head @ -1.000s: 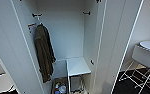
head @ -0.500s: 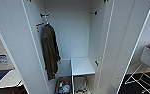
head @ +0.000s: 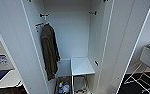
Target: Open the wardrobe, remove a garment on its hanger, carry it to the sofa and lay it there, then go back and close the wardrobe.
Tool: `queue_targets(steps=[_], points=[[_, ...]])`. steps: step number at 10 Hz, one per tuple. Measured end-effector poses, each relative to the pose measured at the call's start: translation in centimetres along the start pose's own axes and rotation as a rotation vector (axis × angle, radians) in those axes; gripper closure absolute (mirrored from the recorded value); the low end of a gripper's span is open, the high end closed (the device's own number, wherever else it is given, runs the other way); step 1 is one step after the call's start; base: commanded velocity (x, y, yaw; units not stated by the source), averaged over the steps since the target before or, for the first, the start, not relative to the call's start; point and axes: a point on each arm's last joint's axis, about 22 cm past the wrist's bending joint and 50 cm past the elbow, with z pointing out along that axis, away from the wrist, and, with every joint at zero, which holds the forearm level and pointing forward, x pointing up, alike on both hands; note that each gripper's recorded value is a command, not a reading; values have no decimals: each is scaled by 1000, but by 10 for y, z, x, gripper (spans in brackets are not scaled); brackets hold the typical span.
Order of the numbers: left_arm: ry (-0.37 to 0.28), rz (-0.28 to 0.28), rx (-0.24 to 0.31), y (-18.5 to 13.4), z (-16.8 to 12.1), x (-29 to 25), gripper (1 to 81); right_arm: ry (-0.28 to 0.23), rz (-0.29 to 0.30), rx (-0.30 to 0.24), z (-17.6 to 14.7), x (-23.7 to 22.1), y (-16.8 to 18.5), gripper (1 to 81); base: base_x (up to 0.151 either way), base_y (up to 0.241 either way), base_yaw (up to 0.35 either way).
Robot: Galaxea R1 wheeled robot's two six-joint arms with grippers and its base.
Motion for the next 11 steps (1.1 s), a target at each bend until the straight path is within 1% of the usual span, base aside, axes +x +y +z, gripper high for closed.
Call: queue_targets(steps=[8,11], points=[[-1,0,1,0,0,0,10,0,0,4,1,0,-3,10,0,0,0],[0,0,1,0,0,0,10,1,0,15,3,0,-12,10,0,0,0]])
